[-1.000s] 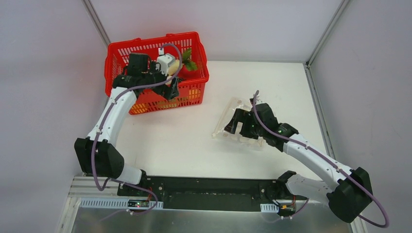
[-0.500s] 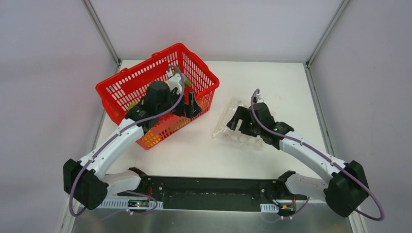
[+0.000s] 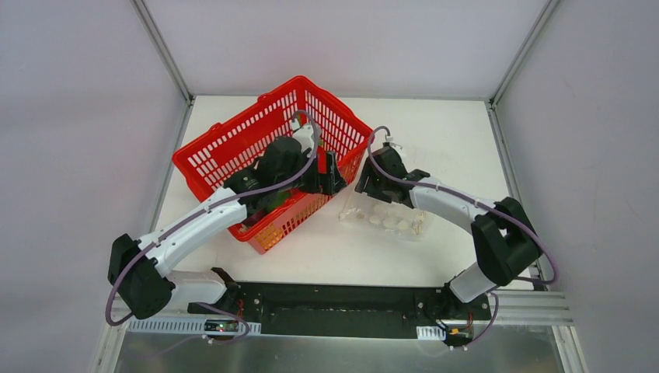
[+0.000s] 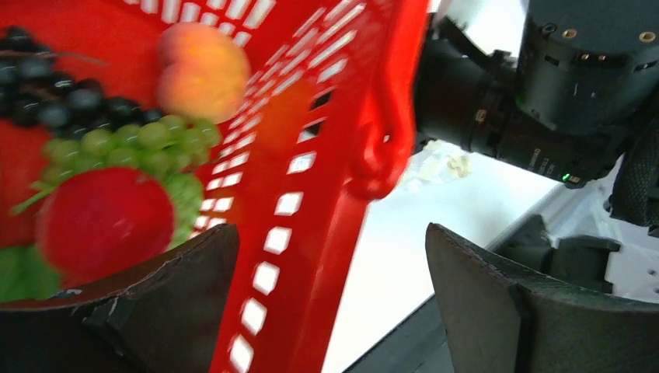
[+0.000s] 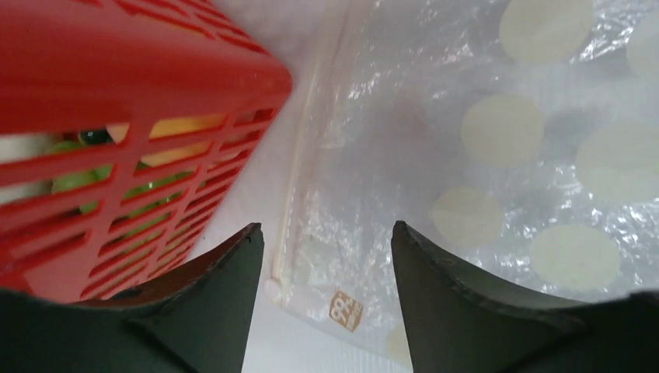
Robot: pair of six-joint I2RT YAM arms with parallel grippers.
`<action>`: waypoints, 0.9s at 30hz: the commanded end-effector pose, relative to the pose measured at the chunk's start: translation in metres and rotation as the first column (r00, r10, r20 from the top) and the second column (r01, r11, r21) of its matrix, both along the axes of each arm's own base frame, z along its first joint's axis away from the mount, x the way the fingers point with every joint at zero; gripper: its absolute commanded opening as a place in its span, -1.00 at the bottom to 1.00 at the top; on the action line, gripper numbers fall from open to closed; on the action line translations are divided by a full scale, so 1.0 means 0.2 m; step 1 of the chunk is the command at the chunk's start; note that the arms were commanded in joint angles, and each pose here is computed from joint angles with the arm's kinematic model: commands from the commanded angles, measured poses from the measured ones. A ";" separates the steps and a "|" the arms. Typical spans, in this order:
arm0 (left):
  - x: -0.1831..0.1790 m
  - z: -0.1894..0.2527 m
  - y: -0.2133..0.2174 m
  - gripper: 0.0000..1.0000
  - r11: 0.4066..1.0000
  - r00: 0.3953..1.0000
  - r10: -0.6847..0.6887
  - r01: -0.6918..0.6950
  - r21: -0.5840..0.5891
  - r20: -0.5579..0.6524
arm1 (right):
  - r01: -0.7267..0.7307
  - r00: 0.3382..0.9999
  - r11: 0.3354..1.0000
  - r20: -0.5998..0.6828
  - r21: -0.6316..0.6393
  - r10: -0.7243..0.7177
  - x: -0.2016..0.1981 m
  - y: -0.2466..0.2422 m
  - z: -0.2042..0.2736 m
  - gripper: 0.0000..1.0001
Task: Place the food in the zip-top bag and seal the zipper
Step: Move the bin to the center of the board, then move the zipper food storage bag to the center of the board.
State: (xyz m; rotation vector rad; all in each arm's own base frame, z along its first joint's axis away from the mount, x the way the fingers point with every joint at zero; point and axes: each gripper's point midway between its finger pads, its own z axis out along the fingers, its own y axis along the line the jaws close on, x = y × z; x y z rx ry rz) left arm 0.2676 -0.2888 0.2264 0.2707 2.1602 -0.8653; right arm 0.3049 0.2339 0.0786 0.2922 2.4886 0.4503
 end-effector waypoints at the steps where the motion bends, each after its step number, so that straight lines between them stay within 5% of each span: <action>1: 0.04 0.14 0.28 0.87 0.969 0.967 0.226 -0.236 0.079 0.115 | 0.042 0.996 0.998 0.077 -0.036 -0.039 0.15 0.02 -0.01 0.20; 7: -0.04 0.26 0.57 0.97 0.918 0.906 0.355 -0.384 0.097 0.229 | -0.051 0.997 0.994 0.046 -0.100 0.056 0.11 0.03 -0.20 0.21; 14: -0.18 0.30 0.65 0.98 0.939 0.917 0.310 -0.337 0.069 0.251 | -0.255 0.966 0.954 0.001 -0.159 0.259 -0.18 -0.13 -0.23 0.20; 17: -0.21 0.29 0.67 0.98 0.942 0.920 0.302 -0.328 0.069 0.251 | -0.362 0.932 0.929 0.004 -0.068 0.364 -0.31 -0.13 -0.13 0.20; 21: -0.25 0.28 0.68 0.98 0.948 0.924 0.291 -0.314 0.059 0.250 | -0.299 0.954 0.943 -0.004 -0.146 0.301 -0.32 -0.26 -0.05 0.09; 24: -0.27 0.28 0.69 0.98 0.950 0.925 0.286 -0.309 0.054 0.250 | -0.283 0.958 0.956 0.029 -0.072 0.285 -0.28 -0.17 0.04 0.36; 27: -0.28 0.30 0.70 0.98 0.951 0.921 0.291 -0.309 0.031 0.261 | -0.149 0.987 0.986 0.042 -0.068 0.152 -0.18 -0.14 0.07 0.36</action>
